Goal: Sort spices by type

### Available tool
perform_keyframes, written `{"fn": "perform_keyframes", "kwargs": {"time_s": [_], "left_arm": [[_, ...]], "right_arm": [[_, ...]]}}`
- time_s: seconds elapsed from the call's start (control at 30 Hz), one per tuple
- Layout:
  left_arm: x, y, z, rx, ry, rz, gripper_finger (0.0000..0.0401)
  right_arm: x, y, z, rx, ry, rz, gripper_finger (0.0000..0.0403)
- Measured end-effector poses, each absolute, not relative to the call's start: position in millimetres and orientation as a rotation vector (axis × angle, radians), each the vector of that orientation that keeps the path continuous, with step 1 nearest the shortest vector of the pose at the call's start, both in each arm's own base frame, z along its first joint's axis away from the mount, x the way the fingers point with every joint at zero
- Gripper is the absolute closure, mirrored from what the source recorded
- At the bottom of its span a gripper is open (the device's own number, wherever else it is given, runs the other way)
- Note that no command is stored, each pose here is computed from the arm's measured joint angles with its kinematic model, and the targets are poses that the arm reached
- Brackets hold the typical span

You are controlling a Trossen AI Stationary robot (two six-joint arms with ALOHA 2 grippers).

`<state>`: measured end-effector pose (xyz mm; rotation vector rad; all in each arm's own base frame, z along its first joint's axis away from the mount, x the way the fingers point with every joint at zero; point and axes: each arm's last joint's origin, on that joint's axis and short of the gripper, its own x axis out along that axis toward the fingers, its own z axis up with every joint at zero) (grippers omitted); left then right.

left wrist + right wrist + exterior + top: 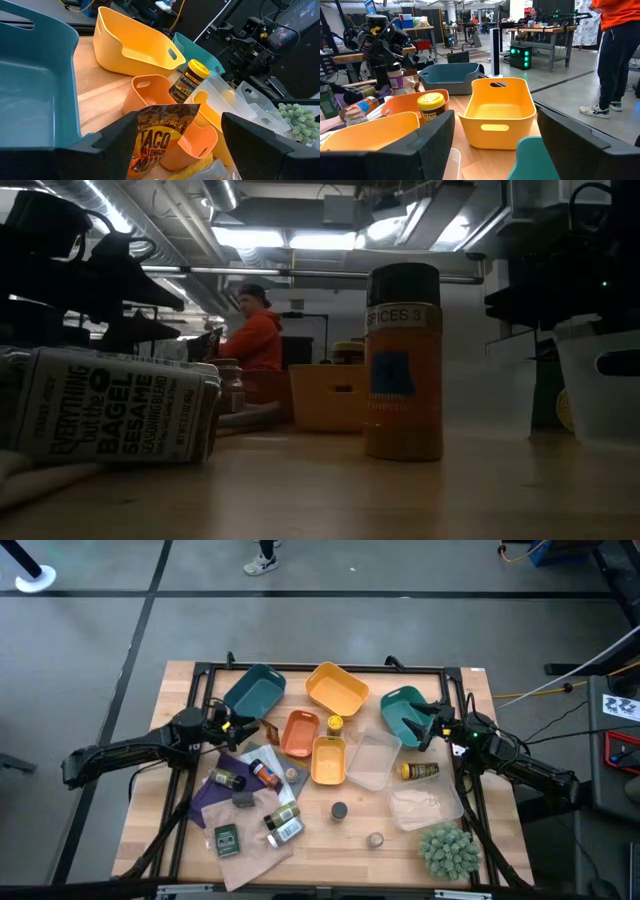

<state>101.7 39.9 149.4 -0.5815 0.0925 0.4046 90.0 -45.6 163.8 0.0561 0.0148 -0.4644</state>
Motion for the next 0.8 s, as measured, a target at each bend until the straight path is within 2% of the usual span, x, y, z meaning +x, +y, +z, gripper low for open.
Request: {"fn": "perform_keyframes", "kwargs": {"time_s": [0.37,0.8], "left_arm": [[101.6,39.9,149.3,-0.581,0.092,0.406,0.0129],[100.6,42.7,150.3,-0.515,0.07,0.497,0.0129]], "right_arm": [[90.0,-45.6,163.8,0.056,0.015,-0.464,0.0118],[90.1,-45.4,164.1,0.056,0.013,-0.457,0.0118]]}}
